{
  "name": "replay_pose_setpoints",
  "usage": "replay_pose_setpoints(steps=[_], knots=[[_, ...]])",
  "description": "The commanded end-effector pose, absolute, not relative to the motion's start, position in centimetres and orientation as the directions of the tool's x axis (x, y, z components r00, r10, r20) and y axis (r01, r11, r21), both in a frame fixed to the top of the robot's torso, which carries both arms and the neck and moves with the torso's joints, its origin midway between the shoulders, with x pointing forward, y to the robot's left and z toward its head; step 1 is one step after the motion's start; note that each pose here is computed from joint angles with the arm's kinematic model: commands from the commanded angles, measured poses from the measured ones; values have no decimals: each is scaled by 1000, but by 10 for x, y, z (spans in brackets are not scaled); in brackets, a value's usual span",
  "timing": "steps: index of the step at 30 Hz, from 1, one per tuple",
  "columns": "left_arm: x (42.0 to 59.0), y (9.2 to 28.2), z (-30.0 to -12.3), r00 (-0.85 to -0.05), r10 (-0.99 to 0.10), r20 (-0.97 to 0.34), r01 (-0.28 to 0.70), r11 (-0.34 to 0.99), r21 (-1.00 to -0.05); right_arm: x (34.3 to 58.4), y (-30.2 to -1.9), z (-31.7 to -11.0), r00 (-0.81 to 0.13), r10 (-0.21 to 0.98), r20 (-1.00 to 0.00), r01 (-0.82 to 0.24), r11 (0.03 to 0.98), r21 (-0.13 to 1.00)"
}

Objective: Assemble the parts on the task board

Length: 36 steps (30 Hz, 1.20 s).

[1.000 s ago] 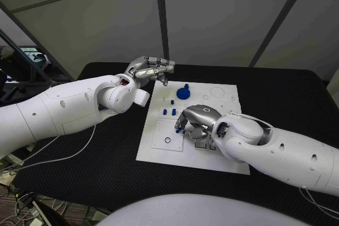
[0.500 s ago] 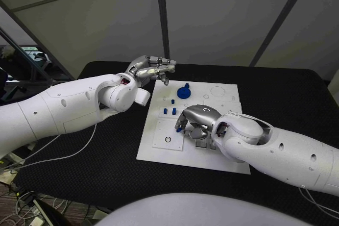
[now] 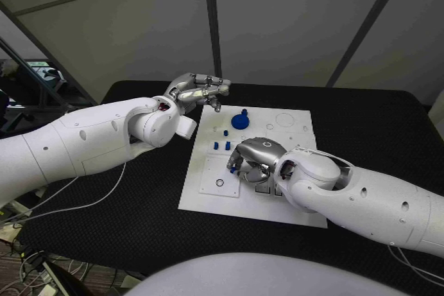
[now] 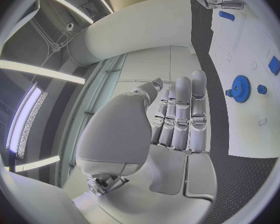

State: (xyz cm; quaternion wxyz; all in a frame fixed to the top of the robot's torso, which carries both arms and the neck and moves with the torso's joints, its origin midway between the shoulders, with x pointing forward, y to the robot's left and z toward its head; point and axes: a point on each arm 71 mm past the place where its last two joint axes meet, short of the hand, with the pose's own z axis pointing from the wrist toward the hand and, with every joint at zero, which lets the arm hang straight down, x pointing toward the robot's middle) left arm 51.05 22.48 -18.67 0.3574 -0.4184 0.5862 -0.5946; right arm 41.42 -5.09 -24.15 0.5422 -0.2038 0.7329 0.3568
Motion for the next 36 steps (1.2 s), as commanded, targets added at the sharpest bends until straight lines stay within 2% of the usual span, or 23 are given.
replay_pose_setpoints(steps=[1, 12, 22, 30, 36], knots=[[510, 223, -185, -412, -908, 80, -64, -58, -996, 415, -51, -243, -331, 70, -941, -682, 671, 290], [510, 222, -186, -421, -903, 83, -72, -58, -996, 415, -52, -243, -329, 72, -942, -684, 670, 290], [510, 222, -186, -426, -901, 85, -78, -57, -995, 414, -58, -234, -269, 163, -949, -687, 658, 308], [510, 224, -187, -424, -902, 84, -80, -54, -995, 407, -82, -223, -227, 215, -950, -687, 656, 312], [510, 225, -187, -422, -903, 83, -81, -53, -995, 418, -110, -207, -238, 215, -947, -639, 700, 319]])
